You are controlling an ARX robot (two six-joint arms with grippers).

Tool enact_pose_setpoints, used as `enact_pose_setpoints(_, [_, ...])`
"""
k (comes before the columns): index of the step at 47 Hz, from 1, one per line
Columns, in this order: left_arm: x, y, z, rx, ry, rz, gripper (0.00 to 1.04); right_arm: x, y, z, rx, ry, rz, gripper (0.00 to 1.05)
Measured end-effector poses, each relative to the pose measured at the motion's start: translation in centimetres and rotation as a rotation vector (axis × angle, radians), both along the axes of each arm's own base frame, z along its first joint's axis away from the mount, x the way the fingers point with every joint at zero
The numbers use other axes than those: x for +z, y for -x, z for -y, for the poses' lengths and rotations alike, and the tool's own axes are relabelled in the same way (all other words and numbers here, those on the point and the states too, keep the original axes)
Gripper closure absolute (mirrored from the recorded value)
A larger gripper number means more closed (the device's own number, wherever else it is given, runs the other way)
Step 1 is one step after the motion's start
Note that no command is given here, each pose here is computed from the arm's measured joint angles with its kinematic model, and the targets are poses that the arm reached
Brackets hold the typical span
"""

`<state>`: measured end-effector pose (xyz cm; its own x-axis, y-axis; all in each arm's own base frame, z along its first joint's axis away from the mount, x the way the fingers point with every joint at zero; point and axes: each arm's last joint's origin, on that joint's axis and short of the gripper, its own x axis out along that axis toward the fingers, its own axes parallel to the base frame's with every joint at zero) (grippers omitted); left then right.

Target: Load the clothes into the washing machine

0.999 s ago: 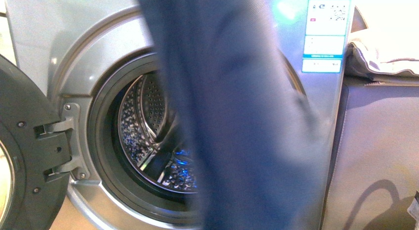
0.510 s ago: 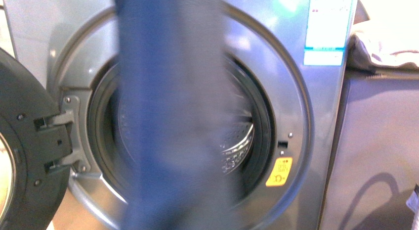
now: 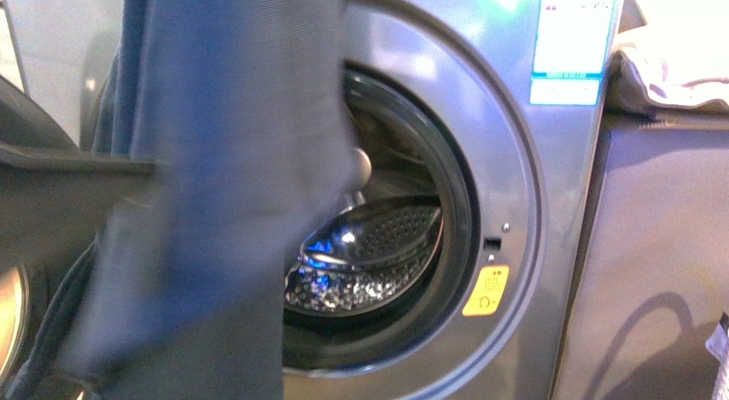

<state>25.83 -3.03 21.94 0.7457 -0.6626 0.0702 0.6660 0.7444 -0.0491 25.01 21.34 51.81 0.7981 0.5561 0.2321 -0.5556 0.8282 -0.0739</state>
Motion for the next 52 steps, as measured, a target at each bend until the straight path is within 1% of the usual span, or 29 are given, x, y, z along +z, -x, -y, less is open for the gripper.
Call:
enact_pose_setpoints(14, [-0.3, -0.3, 1.8, -0.123, -0.011, 0.027, 0.06, 0.0, 0.0, 0.0, 0.000, 0.000, 0.000, 0.99])
enact_pose_setpoints(20, [-1.0, -0.7, 2.4, -0.104, -0.038, 0.024, 0.06, 0.0, 0.0, 0.0, 0.000, 0.000, 0.000, 0.99])
enact_pose_setpoints(27, [-1.6, -1.1, 2.8, -0.078, -0.044, 0.051, 0.06, 0.0, 0.0, 0.0, -0.001, 0.000, 0.000, 0.99])
enact_pose_setpoints(38, [-2.6, -1.9, 4.5, -0.097, -0.048, 0.076, 0.06, 0.0, 0.0, 0.0, 0.000, 0.000, 0.000, 0.99])
enact_pose_setpoints(52, [-3.1, -3.2, 6.2, -0.092, -0.060, 0.100, 0.06, 0.0, 0.0, 0.0, 0.000, 0.000, 0.000, 0.99])
